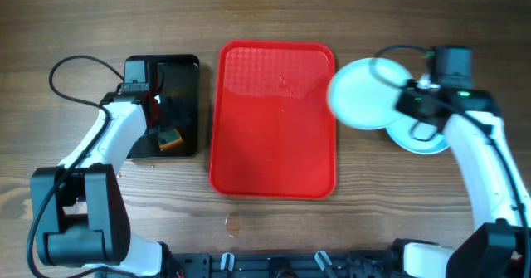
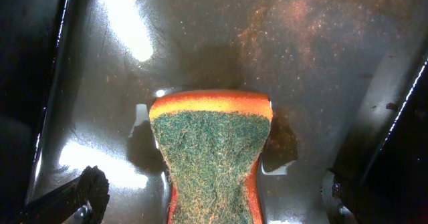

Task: Clean dirty plates on tray and stack at the side
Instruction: 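Carry the plate right and stack it on the plate pile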

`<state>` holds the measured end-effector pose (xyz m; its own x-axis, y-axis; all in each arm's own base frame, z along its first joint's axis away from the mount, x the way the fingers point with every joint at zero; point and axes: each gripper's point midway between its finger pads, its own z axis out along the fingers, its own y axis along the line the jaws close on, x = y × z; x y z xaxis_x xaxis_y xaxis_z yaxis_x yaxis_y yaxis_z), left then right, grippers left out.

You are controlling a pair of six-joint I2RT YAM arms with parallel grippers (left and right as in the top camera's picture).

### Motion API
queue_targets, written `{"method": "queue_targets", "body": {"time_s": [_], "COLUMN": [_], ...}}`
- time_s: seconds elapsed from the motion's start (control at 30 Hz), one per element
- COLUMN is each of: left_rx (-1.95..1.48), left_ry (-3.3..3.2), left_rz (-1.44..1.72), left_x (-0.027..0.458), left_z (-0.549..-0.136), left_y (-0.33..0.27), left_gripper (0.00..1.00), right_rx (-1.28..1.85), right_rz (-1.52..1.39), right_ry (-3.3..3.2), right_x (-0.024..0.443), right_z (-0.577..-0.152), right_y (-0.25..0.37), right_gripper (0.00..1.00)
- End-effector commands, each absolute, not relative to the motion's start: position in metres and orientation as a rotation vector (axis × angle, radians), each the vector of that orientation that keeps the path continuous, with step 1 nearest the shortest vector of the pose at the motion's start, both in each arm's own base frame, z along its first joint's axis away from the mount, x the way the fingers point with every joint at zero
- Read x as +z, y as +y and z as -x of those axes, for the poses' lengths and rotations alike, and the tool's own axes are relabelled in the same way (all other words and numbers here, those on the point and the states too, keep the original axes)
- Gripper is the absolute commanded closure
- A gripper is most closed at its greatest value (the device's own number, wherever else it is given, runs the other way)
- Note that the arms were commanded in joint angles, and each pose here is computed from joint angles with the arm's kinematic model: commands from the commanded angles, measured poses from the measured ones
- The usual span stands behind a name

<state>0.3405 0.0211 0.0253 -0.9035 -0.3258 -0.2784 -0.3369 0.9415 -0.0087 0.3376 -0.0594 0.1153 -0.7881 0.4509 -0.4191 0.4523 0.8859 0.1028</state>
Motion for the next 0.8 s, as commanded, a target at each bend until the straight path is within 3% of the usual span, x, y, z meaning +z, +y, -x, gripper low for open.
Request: {"method": "queue_targets", "body": {"time_s": [0.0, 0.17, 0.37, 0.4, 0.47, 0.5, 0.6, 0.77], "left_rx": [0.052, 0.052, 0.052, 0.052, 0.052, 0.052, 0.052, 0.052], "left_ry": [2.825, 2.825, 2.825, 2.825, 2.825, 2.825, 2.825, 2.825], "left_rz": [0.485, 0.485, 0.485, 0.485, 0.485, 0.485, 0.485, 0.485], "left_x": [0.024, 0.024, 0.024, 0.024, 0.024, 0.024, 0.024, 0.024], "left_z": [-0.341, -0.341, -0.341, -0.341, -0.341, -0.341, -0.341, -0.341], "left_y": [0.021, 0.021, 0.021, 0.021, 0.021, 0.021, 0.021, 0.021], "left_gripper": [0.00, 0.00, 0.00, 0.00, 0.00, 0.00, 0.00, 0.00], "right_rx": [0.026, -0.003, -0.016, -0.017, 0.012, 0.097, 0.358, 0.523], "right_rz": [-0.888, -1.200, -1.343, -1.343, -1.324, -1.272, -1.041, -0.842], "right_ry": [2.567, 2.513, 2.459, 2.456, 2.445, 2.452, 2.450, 2.404], "right_x": [0.107, 0.073, 0.057, 0.057, 0.059, 0.061, 0.077, 0.108], "right_z": [-0.319, -0.282, -0.265, -0.266, -0.271, -0.279, -0.304, -0.316], "right_y": [-0.103, -0.150, -0.171, -0.172, -0.170, -0.161, -0.133, -0.104], "right_gripper": [0.96, 0.96, 0.96, 0.93, 0.61, 0.57, 0.56, 0.58]}}
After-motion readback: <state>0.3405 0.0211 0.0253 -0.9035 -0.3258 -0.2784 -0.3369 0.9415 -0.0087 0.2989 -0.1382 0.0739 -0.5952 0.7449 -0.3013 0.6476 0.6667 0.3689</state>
